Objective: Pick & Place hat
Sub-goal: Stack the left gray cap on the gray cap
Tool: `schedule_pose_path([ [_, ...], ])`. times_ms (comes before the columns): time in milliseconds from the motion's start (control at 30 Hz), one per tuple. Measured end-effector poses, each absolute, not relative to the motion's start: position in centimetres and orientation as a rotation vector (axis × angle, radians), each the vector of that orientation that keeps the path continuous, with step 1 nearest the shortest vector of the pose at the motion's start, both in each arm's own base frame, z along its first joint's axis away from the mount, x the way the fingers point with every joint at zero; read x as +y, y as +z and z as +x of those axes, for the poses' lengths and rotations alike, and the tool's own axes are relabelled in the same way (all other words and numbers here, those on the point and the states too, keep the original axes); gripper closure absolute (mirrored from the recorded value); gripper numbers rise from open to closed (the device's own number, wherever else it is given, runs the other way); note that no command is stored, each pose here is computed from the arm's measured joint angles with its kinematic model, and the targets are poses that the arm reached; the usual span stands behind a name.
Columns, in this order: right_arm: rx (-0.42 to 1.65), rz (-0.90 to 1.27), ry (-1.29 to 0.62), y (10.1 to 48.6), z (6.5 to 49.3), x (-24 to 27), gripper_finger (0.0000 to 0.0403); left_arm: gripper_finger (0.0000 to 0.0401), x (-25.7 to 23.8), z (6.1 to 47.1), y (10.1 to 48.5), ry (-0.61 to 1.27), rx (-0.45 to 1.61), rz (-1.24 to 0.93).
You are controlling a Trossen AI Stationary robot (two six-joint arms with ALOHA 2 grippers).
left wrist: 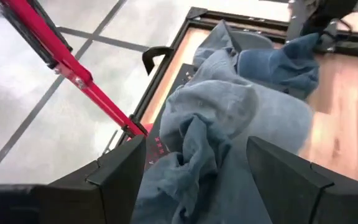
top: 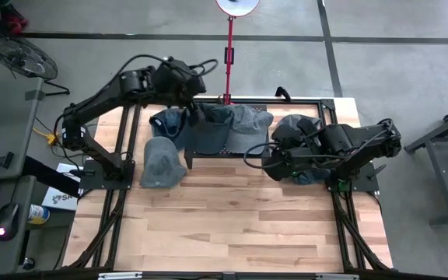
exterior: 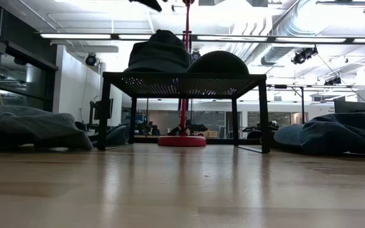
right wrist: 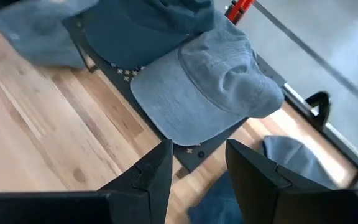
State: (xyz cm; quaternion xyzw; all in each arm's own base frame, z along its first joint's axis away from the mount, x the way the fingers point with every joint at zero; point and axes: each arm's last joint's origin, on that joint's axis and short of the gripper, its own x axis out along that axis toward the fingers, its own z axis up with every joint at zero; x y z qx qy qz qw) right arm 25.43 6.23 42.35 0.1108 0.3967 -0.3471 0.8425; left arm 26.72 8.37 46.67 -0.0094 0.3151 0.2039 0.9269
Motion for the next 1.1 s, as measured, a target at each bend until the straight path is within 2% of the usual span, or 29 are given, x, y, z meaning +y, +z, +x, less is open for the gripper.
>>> schedule_pose_path([
  [200, 0.83, 0.326, -0.772, 41.8, 25.5, 6.3, 0.0261, 0.0126, 7.6, 24.3, 49.0, 0.425, 0.651, -0.07],
  [600, 0.972, 0.483, -0.882, 36.8, 23.8, 6.4, 0.0261, 0.0126, 5.9, 19.0, 48.2, 0.455, 0.757, -0.155],
  [867, 0.934, 0.567, -0.867, 35.8, 21.7, 6.5, 0.0261, 0.0126, 4.6, 15.5, 44.4, 0.487, 0.822, -0.302],
  [1100, 0.866, 0.554, -0.853, 36.8, 20.5, 5.9, 0.0261, 0.0126, 2.0, 13.5, 38.7, 0.337, 0.978, -0.361],
])
